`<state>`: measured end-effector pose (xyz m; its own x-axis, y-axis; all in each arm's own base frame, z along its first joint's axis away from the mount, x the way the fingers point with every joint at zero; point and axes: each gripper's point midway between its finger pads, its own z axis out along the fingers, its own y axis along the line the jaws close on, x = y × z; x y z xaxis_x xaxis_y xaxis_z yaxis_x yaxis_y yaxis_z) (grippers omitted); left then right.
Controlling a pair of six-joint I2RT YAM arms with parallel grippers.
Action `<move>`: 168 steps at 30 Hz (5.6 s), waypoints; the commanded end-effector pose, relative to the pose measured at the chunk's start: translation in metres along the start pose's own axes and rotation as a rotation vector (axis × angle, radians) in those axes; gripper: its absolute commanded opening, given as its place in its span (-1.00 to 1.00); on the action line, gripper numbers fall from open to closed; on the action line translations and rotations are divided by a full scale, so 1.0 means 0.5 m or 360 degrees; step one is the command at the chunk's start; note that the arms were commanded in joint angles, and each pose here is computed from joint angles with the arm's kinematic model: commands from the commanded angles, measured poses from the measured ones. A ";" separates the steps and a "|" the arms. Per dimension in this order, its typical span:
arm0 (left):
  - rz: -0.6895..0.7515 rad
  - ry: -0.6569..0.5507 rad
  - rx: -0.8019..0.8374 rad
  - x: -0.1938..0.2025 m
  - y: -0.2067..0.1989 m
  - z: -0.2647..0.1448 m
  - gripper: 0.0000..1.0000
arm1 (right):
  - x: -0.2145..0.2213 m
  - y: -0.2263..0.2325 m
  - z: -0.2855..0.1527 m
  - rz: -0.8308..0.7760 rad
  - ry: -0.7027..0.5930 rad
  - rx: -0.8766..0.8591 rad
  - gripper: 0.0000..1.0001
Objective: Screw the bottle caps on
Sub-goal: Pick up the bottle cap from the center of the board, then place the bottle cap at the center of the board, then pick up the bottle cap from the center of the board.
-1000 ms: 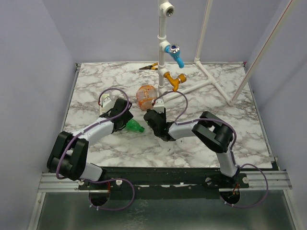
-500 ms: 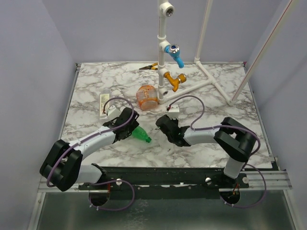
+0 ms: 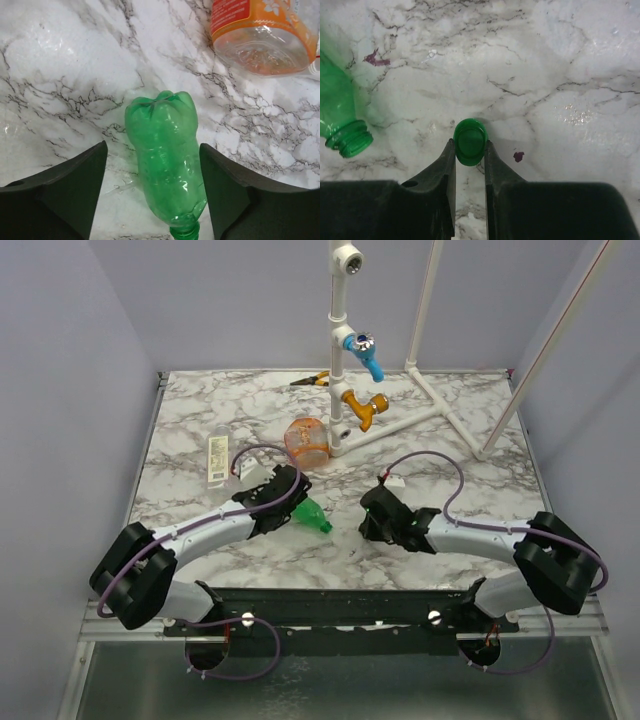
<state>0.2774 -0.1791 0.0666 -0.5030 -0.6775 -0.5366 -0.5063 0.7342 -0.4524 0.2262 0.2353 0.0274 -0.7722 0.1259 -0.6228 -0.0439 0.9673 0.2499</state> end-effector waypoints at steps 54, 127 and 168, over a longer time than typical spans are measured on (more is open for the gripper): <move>0.1629 -0.0217 0.3057 0.121 -0.307 -0.527 0.50 | -0.207 0.164 -0.476 0.0427 0.0755 -0.1793 -0.67; 0.0602 0.0929 0.0758 0.378 -0.265 0.070 -0.05 | -0.116 -0.219 -0.118 0.0633 0.0068 0.0191 0.28; 0.2837 -0.0661 0.1495 0.058 -0.122 -0.176 0.80 | -0.094 -0.182 0.055 0.0098 0.0188 0.0524 -0.05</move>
<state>0.2351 -0.2374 0.1247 0.1056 0.6230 -0.7751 0.7788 0.4328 0.4540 0.2760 0.1493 0.0184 -0.8430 0.2023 -0.4985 0.1997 0.9781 0.0592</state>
